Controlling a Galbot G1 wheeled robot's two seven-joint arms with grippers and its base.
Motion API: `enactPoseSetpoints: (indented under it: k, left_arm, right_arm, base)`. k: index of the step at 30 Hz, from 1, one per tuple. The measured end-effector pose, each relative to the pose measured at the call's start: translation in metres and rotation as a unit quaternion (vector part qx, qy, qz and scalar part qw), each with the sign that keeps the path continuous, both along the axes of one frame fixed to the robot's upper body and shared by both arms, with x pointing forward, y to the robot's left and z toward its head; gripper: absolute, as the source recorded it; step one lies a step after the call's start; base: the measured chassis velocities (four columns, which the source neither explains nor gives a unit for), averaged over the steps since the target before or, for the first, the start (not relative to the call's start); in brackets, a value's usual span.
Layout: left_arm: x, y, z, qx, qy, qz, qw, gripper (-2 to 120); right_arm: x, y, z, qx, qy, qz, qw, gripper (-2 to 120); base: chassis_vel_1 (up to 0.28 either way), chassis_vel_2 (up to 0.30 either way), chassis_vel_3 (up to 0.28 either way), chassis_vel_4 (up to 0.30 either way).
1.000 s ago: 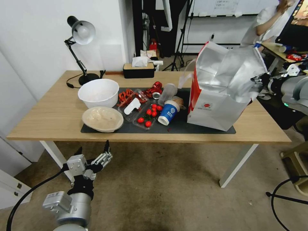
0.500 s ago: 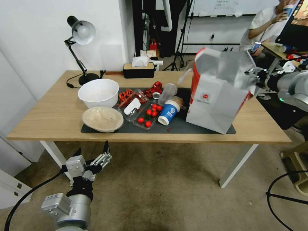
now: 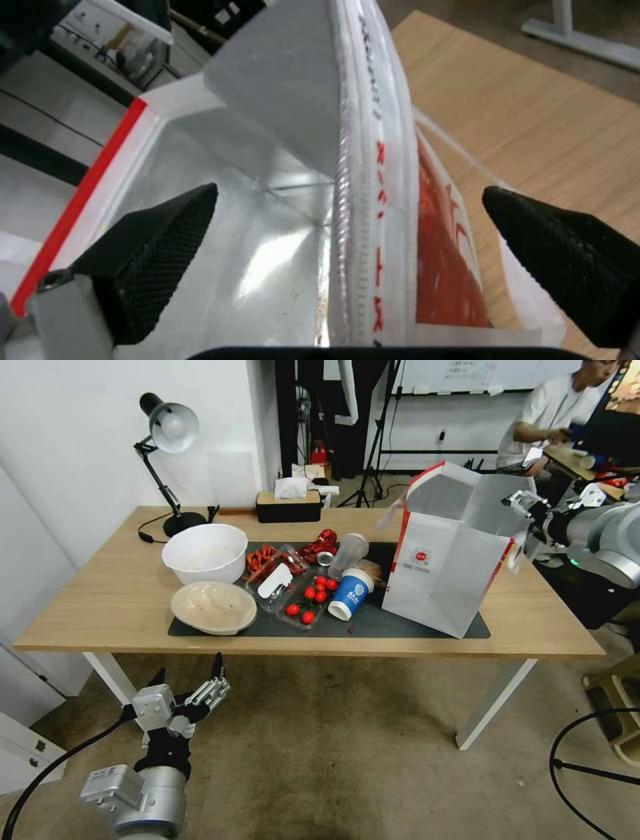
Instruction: Pick up the food delivery bag from the floor and place it on the table.
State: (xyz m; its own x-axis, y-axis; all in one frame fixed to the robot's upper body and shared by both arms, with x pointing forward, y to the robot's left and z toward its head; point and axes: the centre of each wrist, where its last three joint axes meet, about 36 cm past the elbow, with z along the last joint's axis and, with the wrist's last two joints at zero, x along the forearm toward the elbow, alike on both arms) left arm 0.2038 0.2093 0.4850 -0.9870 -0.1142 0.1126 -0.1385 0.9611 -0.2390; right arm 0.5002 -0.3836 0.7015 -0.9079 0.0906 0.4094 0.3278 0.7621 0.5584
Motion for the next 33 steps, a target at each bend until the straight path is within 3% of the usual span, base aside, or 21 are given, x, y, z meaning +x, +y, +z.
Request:
enactPoseSetpoints:
  k: [10,12,14,16,18,19,20,24,33]
  left_arm:
    - [0.000,0.000,0.002,0.001,-0.004,0.001,1.0000,100]
    - [0.000,0.000,0.003,0.002,-0.006,0.003,1.0000,100]
    - [0.000,0.000,0.003,0.003,-0.006,0.003,1.0000,100]
    - [0.000,0.001,0.003,0.005,-0.007,0.005,1.0000,100]
    - [0.000,0.001,0.003,0.006,-0.007,0.005,0.9999,100]
    - [0.000,0.001,0.003,0.008,-0.008,0.006,0.9999,100]
    - [0.000,0.001,0.003,0.008,-0.008,0.006,0.9999,100]
    - [0.001,0.002,0.005,0.016,-0.014,0.009,0.9997,100]
    - [0.000,0.004,0.007,0.024,-0.022,0.007,0.9994,100]
  right_arm:
    - [-0.021,0.014,0.003,-0.075,-0.079,-0.016,0.994,100]
    - [-0.030,0.019,-0.003,-0.137,-0.130,-0.019,0.982,100]
    - [-0.033,0.020,-0.007,-0.156,-0.146,-0.014,0.977,100]
    - [-0.043,0.021,-0.025,-0.228,-0.215,0.022,0.949,100]
    - [-0.046,0.021,-0.029,-0.241,-0.231,0.032,0.942,100]
    - [-0.055,0.025,-0.042,-0.270,-0.267,0.061,0.923,100]
    - [-0.055,0.025,-0.042,-0.270,-0.267,0.061,0.923,100]
    - [-0.082,0.040,-0.071,-0.287,-0.316,0.132,0.895,100]
    - [-0.121,0.066,-0.108,-0.269,-0.361,0.210,0.868,100]
  base:
    - [0.000,0.000,0.000,0.000]
    - [0.000,0.000,0.000,0.000]
    - [0.000,0.000,0.000,0.000]
    - [0.000,0.000,0.000,0.000]
    - [0.000,0.000,0.000,0.000]
    - [0.000,0.000,0.000,0.000]
    - [0.000,0.000,0.000,0.000]
    - [0.000,0.000,0.000,0.000]
    - [0.000,0.000,0.000,0.000]
